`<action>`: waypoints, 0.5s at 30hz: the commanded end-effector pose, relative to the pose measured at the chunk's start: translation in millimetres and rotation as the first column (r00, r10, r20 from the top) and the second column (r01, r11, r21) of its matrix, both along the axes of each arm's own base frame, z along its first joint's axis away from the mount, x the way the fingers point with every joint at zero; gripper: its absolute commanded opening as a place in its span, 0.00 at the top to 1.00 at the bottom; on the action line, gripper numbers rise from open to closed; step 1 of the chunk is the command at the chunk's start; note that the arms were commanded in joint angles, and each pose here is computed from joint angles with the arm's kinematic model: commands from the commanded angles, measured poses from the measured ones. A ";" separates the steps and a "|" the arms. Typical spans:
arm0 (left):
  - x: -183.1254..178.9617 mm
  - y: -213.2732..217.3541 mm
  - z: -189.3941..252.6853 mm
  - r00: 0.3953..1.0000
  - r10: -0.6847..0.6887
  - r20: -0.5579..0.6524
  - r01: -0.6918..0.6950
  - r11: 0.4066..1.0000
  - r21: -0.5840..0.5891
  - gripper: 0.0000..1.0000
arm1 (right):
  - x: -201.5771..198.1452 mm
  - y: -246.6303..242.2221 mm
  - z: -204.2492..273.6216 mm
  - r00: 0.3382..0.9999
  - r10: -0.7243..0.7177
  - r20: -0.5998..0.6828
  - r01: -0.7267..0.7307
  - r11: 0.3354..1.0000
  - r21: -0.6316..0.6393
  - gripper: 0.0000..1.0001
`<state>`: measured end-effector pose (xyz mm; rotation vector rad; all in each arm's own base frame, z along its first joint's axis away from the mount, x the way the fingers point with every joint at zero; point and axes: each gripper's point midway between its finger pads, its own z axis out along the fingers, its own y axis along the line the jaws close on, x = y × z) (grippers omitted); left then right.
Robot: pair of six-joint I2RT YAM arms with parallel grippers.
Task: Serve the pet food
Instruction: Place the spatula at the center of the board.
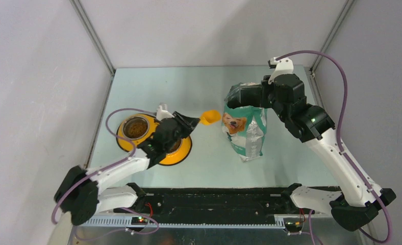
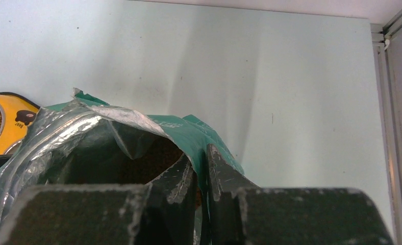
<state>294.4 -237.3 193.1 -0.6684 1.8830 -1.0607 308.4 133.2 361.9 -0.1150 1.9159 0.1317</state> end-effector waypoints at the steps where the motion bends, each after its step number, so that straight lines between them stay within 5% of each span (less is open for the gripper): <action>1: 21.5 -24.1 11.0 0.995 0.095 0.028 -0.094 0.995 -0.042 0.94 | -1.4 8.9 11.5 0.998 0.035 0.044 -0.037 0.997 0.068 0.85; 6: 24.4 -53.4 -23.4 0.997 0.076 -0.022 -0.077 0.997 -0.018 0.82 | -2.9 13.5 11.3 0.998 0.055 0.043 -0.058 0.994 0.089 0.85; 15: 6.7 -62.8 -54.3 0.995 0.054 -0.089 -0.051 0.998 0.032 0.38 | -5.8 13.3 13.9 0.997 0.059 0.054 -0.064 0.994 0.092 0.84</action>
